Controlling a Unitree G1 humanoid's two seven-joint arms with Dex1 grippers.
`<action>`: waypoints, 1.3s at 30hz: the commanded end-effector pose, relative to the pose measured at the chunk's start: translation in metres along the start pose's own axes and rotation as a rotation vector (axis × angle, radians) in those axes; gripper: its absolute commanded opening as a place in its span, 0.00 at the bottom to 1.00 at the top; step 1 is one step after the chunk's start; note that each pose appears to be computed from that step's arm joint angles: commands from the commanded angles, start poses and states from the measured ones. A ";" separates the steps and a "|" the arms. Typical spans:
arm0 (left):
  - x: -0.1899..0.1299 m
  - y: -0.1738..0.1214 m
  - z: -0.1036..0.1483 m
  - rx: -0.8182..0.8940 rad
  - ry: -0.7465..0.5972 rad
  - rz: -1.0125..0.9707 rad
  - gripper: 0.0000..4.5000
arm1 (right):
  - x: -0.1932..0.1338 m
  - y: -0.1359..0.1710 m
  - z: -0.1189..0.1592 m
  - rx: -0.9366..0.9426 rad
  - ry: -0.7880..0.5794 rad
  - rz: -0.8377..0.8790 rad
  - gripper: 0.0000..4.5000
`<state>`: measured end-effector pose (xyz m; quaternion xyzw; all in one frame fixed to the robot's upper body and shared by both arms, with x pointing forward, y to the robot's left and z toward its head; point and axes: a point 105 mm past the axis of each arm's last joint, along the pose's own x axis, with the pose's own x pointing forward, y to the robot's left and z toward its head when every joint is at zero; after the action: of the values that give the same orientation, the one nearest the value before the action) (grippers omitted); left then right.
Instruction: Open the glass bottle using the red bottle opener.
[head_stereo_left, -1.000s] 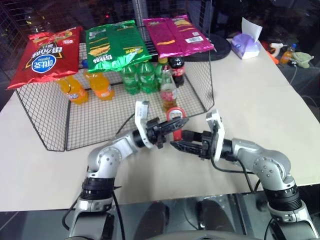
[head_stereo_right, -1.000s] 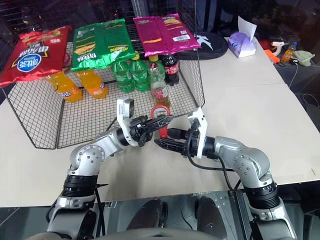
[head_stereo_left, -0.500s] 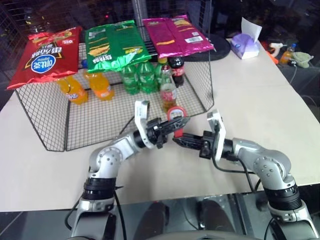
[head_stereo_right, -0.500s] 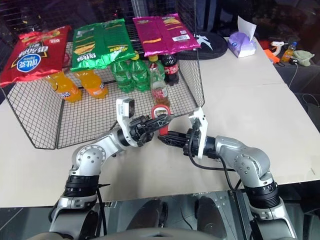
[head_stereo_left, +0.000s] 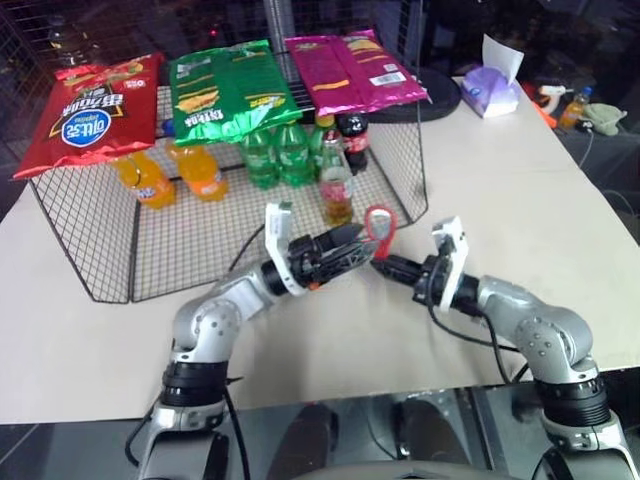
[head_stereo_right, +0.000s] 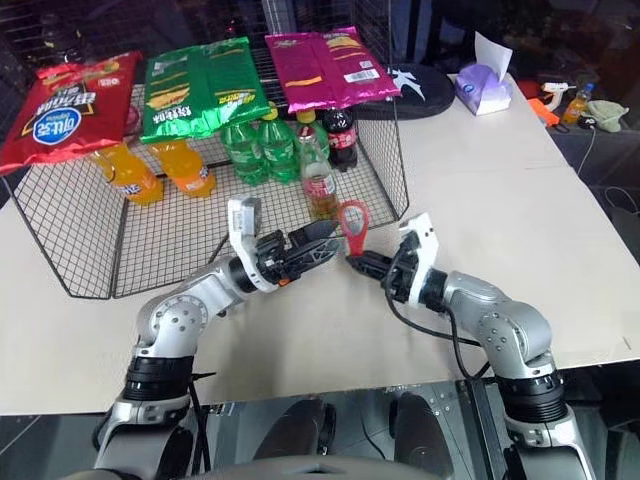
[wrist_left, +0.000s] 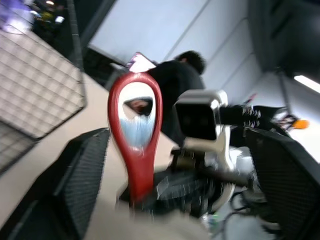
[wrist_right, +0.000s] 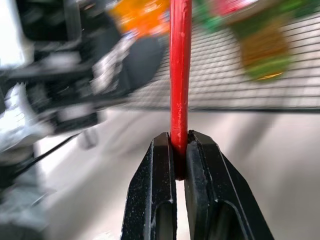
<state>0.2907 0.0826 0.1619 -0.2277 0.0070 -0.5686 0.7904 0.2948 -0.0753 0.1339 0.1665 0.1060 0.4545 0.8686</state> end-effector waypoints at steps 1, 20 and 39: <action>-0.001 0.008 0.019 0.354 -0.043 0.157 0.99 | -0.024 -0.020 0.021 -0.019 -0.127 -0.129 0.00; 0.039 0.077 0.045 0.790 -0.199 0.581 0.99 | -0.041 -0.032 0.021 -0.053 -0.132 -0.217 0.00; 0.046 0.100 0.042 0.751 -0.184 0.611 0.60 | -0.040 -0.029 0.016 -0.062 -0.134 -0.239 0.00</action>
<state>0.4081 0.0801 0.1612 0.0367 -0.1779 -0.2512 0.9507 0.3006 -0.1301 0.1245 0.1638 0.0822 0.3297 0.9261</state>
